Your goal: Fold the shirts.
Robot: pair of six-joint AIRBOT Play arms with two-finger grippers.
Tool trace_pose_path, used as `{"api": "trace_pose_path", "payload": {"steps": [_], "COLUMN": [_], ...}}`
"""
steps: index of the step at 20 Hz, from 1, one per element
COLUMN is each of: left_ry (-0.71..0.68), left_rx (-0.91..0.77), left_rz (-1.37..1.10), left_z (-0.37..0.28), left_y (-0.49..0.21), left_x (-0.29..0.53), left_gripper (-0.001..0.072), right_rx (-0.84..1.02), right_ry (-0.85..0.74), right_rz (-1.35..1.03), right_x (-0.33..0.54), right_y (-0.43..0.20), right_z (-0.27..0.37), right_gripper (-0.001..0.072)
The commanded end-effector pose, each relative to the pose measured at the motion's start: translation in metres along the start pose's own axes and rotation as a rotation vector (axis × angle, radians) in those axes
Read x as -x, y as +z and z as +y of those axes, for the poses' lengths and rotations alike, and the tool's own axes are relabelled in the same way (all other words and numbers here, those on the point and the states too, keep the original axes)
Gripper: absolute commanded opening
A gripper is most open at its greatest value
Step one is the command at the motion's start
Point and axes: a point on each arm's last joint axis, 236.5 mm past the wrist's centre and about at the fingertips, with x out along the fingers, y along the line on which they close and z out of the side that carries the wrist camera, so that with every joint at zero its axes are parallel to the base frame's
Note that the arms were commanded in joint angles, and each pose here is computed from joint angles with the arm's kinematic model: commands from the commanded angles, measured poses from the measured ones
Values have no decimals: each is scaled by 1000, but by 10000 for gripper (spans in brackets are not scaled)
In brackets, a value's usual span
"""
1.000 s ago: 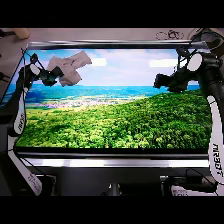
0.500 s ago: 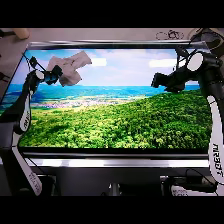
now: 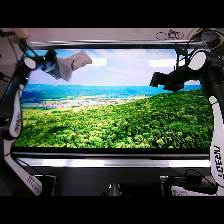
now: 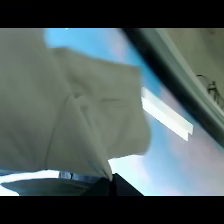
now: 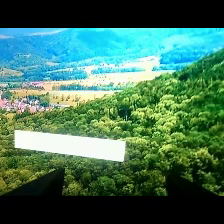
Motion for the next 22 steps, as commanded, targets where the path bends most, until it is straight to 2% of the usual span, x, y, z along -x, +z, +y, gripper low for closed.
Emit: {"api": "trace_pose_path", "payload": {"steps": [1,3,5,8,11,12,13,14,16,18,19,20,22], "left_ry": [-58,-29,-107,-210,-231,-227,-213,-182,-105,35,95,178,321], "left_rx": [-430,-584,-563,-624,-607,-593,-588,-599,-762,-855,-829,-740,-506], "left_rz": [-104,-107,6,269,522,612,697,763,741,583,536,520,597], "left_z": [-122,-161,-187,-198,-175,-165,-157,-149,-132,-107,-88,-55,23], "left_y": [50,35,-28,-171,-335,-385,-419,-434,-395,-297,-258,-226,-205], "left_x": [156,248,295,296,260,254,254,255,253,244,240,234,219], "left_gripper": [23,23,24,25,27,155,605,709,720,720,720,720,719], "right_rx": [190,215,229,142,138,137,135,134,124,103,94,81,30], "right_ry": [-86,-127,-130,-93,-103,-111,-118,-125,-139,-102,-66,-23,68], "right_rz": [-178,-261,-330,-456,-442,-408,-361,-310,-183,-34,37,105,210], "right_x": [24,65,116,187,218,218,214,209,193,165,146,124,79], "right_y": [38,44,38,24,-6,-16,-27,-37,-58,-83,-95,-109,-135], "right_z": [-12,-12,-2,15,16,13,11,8,1,3,7,11,21], "right_gripper": [673,672,672,671,670,670,671,671,671,671,671,671,671]}}
